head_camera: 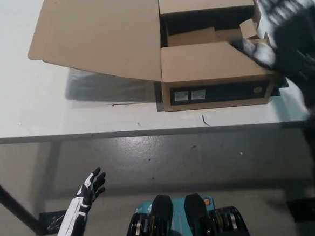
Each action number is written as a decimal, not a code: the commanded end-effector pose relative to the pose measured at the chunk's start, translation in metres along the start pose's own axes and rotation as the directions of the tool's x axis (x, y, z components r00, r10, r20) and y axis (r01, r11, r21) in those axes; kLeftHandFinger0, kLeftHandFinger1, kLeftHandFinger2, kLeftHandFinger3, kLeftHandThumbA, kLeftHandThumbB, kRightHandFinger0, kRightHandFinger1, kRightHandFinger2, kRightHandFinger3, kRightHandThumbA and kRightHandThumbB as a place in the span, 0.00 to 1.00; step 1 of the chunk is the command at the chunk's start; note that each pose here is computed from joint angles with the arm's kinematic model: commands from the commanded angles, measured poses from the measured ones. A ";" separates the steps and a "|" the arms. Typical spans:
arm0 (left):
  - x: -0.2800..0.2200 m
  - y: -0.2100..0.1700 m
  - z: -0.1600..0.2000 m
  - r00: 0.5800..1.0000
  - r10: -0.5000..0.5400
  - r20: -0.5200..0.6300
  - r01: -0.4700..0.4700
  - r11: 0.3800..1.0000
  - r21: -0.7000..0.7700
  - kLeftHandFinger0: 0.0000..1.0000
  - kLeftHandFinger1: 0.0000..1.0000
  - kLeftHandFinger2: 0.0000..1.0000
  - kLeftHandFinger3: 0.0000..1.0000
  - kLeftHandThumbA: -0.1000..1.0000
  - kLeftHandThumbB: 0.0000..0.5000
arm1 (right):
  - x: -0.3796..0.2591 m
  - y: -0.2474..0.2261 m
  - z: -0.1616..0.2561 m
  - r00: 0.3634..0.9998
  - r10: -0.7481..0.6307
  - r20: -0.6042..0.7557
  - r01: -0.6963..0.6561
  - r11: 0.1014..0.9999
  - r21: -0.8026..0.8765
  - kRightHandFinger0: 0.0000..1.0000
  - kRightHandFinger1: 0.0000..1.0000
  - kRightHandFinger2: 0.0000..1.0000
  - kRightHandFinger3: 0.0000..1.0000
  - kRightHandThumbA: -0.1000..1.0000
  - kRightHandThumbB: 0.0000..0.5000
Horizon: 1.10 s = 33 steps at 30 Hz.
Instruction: A small storage box is placed at the center of the table and the robot uses its right hand to slide under its lid and push it upwards to open it
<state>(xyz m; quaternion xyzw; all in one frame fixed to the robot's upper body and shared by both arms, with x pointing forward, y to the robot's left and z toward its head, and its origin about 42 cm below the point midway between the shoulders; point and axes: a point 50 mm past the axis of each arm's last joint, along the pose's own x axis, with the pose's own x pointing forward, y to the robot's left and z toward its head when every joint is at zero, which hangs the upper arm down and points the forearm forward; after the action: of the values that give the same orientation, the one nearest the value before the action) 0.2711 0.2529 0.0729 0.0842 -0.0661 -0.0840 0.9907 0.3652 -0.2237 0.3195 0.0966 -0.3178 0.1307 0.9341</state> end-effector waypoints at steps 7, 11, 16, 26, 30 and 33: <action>0.015 0.013 0.015 0.998 0.000 0.059 -0.002 0.999 0.038 1.00 1.00 1.00 1.00 1.00 0.60 | -0.194 -0.010 0.043 0.998 -0.065 -0.015 0.062 0.985 -0.164 1.00 1.00 1.00 1.00 1.00 0.72; 0.016 0.011 0.017 0.998 -0.001 0.060 -0.001 1.000 0.028 1.00 1.00 1.00 1.00 1.00 0.61 | -0.219 -0.009 -0.001 0.982 -0.112 -0.151 0.083 0.979 -0.188 1.00 1.00 1.00 1.00 1.00 0.74; 0.014 0.009 0.016 0.998 -0.016 0.057 0.014 0.999 0.033 1.00 1.00 1.00 1.00 1.00 0.60 | -0.243 -0.018 -0.037 0.951 -0.164 -0.264 0.118 0.976 -0.181 1.00 1.00 1.00 1.00 1.00 0.73; 0.006 0.002 0.007 0.999 -0.032 0.042 0.030 0.999 0.040 1.00 1.00 1.00 1.00 1.00 0.68 | -0.278 -0.022 -0.080 0.886 -0.201 -0.417 0.167 0.979 -0.118 1.00 1.00 1.00 1.00 1.00 0.67; 0.000 -0.002 0.004 0.999 -0.016 0.036 0.015 0.999 0.036 1.00 1.00 1.00 1.00 1.00 0.73 | -0.268 -0.024 -0.083 0.888 -0.179 -0.423 0.134 0.982 -0.135 1.00 1.00 1.00 1.00 1.00 0.68; -0.005 -0.005 0.003 0.999 -0.012 0.033 0.011 0.999 0.037 1.00 1.00 1.00 1.00 1.00 0.71 | -0.261 -0.022 -0.085 0.888 -0.178 -0.424 0.126 0.981 -0.149 1.00 1.00 1.00 1.00 1.00 0.69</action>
<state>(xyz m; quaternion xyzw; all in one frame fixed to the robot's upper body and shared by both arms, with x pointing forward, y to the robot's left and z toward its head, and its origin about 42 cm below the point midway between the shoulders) 0.2684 0.2494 0.0702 0.0929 -0.0590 -0.0922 0.9896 0.2096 -0.2728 0.0764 0.0603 -0.0574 0.0363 0.9959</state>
